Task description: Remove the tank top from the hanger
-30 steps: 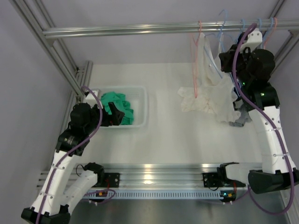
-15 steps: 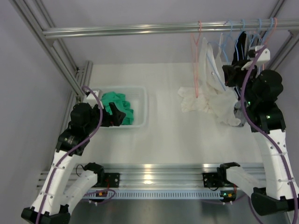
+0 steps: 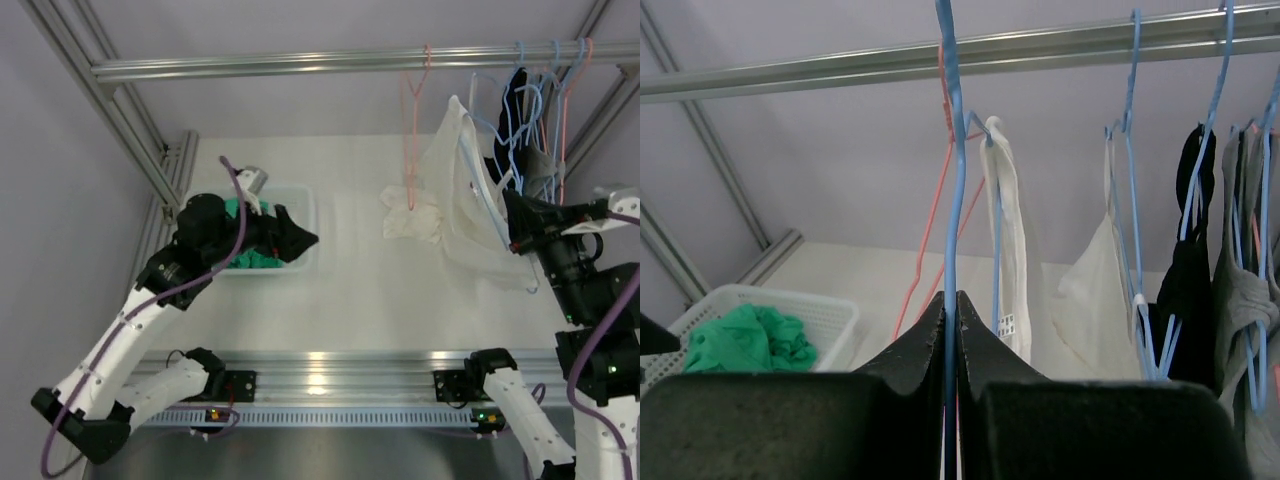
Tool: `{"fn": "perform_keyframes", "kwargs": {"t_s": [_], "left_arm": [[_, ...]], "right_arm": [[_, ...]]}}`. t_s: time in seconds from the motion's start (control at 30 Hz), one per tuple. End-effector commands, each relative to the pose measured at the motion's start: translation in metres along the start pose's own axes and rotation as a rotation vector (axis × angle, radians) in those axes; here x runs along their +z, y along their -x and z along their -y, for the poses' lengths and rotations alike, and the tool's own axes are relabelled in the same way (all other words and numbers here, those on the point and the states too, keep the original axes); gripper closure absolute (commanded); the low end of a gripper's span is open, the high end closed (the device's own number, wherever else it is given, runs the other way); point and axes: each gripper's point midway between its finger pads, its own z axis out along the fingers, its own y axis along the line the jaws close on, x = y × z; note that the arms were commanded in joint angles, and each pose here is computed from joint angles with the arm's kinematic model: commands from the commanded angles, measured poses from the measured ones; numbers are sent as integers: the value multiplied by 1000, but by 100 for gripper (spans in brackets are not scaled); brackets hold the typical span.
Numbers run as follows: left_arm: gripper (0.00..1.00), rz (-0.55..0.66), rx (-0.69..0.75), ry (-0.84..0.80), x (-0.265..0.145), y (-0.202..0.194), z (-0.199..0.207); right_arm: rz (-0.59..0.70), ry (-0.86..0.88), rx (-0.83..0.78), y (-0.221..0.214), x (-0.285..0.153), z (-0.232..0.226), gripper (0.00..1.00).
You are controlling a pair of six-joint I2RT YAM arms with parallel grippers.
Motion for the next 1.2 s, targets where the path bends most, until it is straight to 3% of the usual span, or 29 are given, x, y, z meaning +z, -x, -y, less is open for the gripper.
{"fn": "perform_keyframes", "kwargs": {"t_s": [0.0,0.03,0.1,0.13,0.23,0.43,0.6,1.03,1.17], "left_arm": [[1,105,198,-154,22,36,80],[1,44,277,-209,39,14,111],[1,109,335,-196,44,34,140],[1,88,393,-223,55,23,160],[1,177,494,-290,62,46,213],[1,329,583,-267,99,107,263],[9,377,619,-168,138,125,265],[15,379,582,-296,159,122,278],[34,384,570,-311,162,124,278]], "right_arm": [[53,28,20,21,-29,-12,100],[53,48,24,23,-35,-17,100],[42,55,30,29,-50,-21,100],[39,48,33,31,-55,-21,100],[26,25,42,35,-75,-22,100],[38,8,17,52,-105,-25,100],[83,50,5,67,-121,-36,100],[69,142,-13,70,-122,-52,100],[71,153,-18,71,-123,-54,100]]}}
